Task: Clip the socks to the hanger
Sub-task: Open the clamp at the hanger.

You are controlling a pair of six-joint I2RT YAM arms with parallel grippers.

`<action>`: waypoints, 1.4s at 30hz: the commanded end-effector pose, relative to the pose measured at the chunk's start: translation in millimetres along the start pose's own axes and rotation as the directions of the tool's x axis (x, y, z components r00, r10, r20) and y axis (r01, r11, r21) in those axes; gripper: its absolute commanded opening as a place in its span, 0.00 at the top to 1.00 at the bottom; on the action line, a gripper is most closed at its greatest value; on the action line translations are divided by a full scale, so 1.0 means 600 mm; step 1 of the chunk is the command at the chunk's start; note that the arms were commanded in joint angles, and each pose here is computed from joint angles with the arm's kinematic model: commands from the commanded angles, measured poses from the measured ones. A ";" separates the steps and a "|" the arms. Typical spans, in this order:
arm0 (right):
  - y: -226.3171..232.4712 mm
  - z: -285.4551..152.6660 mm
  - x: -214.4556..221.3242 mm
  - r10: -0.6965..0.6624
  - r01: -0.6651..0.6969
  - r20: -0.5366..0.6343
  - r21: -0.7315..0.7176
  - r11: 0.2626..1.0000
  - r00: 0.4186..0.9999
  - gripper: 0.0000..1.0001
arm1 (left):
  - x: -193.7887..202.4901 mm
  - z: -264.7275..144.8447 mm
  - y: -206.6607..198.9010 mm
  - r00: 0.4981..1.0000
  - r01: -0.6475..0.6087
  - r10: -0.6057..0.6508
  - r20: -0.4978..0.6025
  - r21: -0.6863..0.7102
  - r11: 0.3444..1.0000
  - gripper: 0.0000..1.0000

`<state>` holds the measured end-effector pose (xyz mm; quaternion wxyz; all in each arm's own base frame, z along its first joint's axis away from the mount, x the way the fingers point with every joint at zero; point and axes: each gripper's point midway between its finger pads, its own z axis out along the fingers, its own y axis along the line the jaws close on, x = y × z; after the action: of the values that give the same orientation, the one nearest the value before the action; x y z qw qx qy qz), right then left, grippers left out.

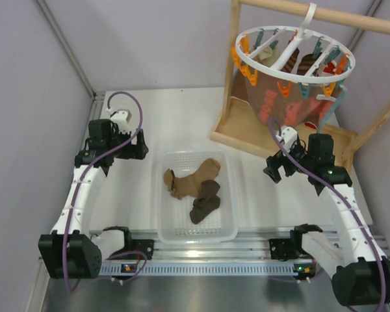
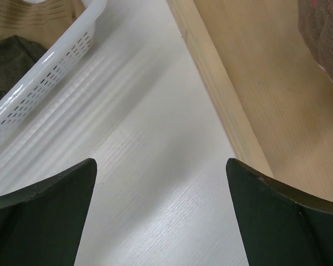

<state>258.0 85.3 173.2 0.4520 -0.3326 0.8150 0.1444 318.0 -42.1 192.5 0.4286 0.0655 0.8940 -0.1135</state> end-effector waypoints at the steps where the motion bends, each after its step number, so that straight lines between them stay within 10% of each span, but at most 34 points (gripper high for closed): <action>1: 0.008 -0.007 -0.041 -0.130 0.132 0.050 -0.034 0.991 0.990 0.00 | -0.015 -0.005 -0.008 1.000 0.004 -0.005 0.030 0.026 1.000 0.02; 13: 0.142 0.017 -0.095 -0.422 0.445 0.142 -0.352 0.824 0.895 0.00 | -0.042 -0.054 -0.053 0.992 -0.026 0.009 0.123 0.133 0.991 0.02; 19: 0.146 0.045 -0.141 -0.463 0.495 0.175 -0.293 0.818 0.869 0.00 | -0.062 -0.092 -0.092 0.976 -0.055 0.005 0.220 0.224 0.973 0.02; 27: 0.085 -0.044 -0.277 -0.139 0.130 0.428 0.051 0.990 0.893 0.00 | -0.115 -0.159 -0.179 0.855 -0.222 -0.043 0.518 0.439 0.871 0.02; 42: -0.001 -0.293 -0.292 0.103 -0.406 0.743 0.239 0.882 0.662 0.00 | -0.240 -0.150 -0.506 0.758 -0.535 -0.105 0.644 0.706 0.464 0.10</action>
<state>214.5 90.1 388.7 0.7455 -0.1197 0.6339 0.1675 275.9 -283.8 344.4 0.5417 0.3187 0.6024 -0.4920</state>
